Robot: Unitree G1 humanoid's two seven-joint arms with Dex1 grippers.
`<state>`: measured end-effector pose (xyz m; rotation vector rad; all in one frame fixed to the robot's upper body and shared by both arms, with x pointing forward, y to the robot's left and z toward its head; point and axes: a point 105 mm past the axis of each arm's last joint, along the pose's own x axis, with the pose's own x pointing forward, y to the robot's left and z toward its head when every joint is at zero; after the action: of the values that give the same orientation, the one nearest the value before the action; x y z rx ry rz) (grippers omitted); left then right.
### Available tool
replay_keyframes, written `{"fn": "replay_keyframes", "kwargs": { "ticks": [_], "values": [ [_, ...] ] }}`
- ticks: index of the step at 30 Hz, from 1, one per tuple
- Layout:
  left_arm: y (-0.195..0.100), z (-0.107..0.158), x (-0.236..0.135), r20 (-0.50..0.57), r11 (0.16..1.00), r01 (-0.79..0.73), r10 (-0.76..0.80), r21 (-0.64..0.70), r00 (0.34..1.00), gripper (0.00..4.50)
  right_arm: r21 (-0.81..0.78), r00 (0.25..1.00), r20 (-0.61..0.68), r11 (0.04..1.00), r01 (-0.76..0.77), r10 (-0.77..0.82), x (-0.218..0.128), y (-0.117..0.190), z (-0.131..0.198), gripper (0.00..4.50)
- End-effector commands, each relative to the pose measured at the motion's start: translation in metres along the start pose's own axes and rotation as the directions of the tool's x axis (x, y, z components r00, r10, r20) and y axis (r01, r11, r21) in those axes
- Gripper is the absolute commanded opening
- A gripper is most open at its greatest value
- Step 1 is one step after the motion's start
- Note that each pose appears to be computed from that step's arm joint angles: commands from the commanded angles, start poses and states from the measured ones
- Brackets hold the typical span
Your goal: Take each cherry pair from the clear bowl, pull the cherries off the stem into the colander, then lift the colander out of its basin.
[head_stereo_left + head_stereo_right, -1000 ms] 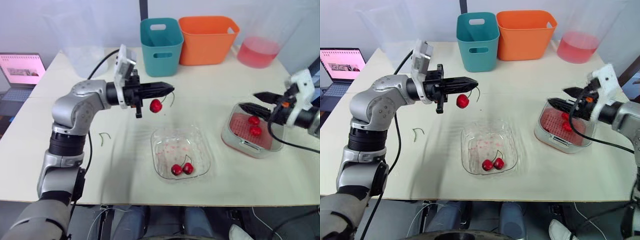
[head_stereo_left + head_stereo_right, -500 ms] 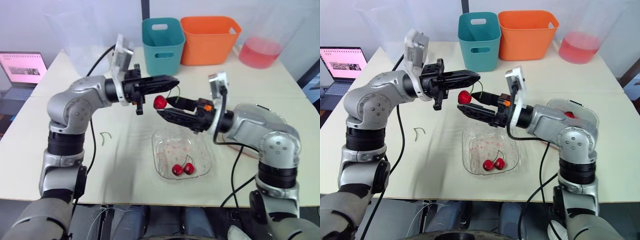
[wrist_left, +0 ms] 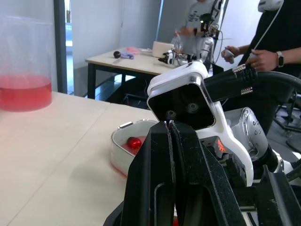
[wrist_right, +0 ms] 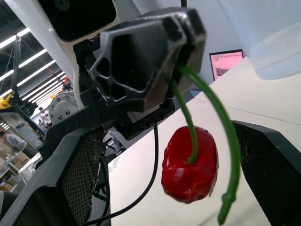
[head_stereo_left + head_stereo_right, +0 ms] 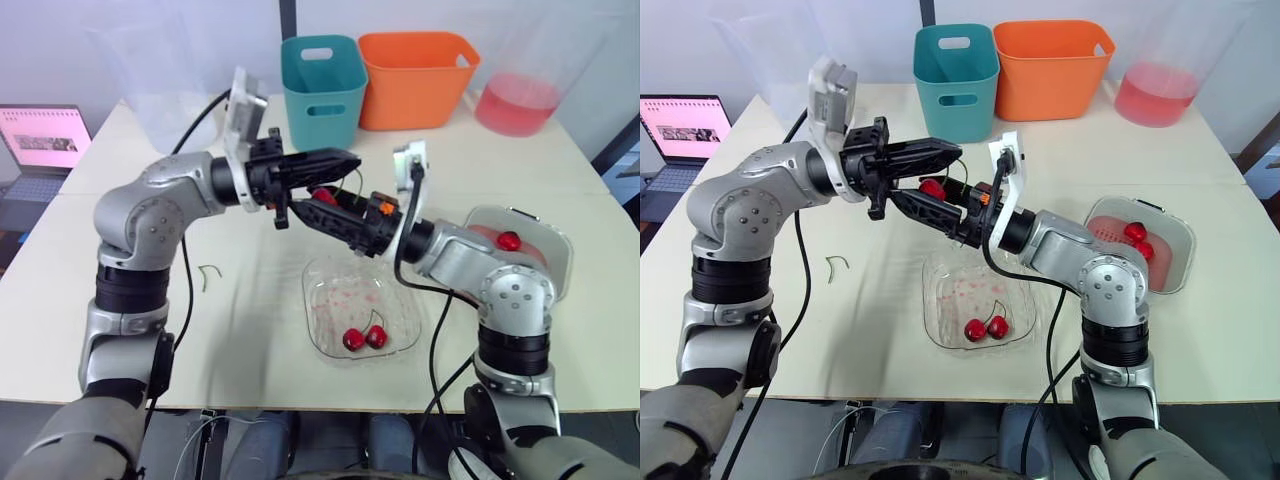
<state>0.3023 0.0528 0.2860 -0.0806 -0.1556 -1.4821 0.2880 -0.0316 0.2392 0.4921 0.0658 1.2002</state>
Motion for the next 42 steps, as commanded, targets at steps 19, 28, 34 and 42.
{"fn": "replay_keyframes", "kwargs": {
  "ticks": [19,28,34,42],
  "values": [
    [0.004,0.024,-0.001,0.066,0.997,-0.014,0.01,0.07,0.998,0.0,-0.066,0.996,-0.085,0.998,-0.003,-0.003,-0.003,0.003,-0.018,1.16],
    [0.007,0.012,-0.006,0.005,0.996,-0.034,0.034,0.087,0.999,0.0,-0.142,0.995,-0.053,0.987,0.071,-0.079,-0.027,-0.007,-0.001,1.16],
    [0.011,-0.004,-0.015,-0.058,0.992,-0.063,0.07,0.109,0.996,0.0,-0.327,0.927,0.016,0.875,0.358,-0.374,-0.099,-0.046,0.043,1.16],
    [0.015,-0.02,-0.018,-0.092,0.994,-0.061,0.07,0.095,0.993,0.0,-0.555,0.697,-0.007,0.583,0.593,-0.717,-0.202,-0.095,0.06,1.16]
  ]
}}
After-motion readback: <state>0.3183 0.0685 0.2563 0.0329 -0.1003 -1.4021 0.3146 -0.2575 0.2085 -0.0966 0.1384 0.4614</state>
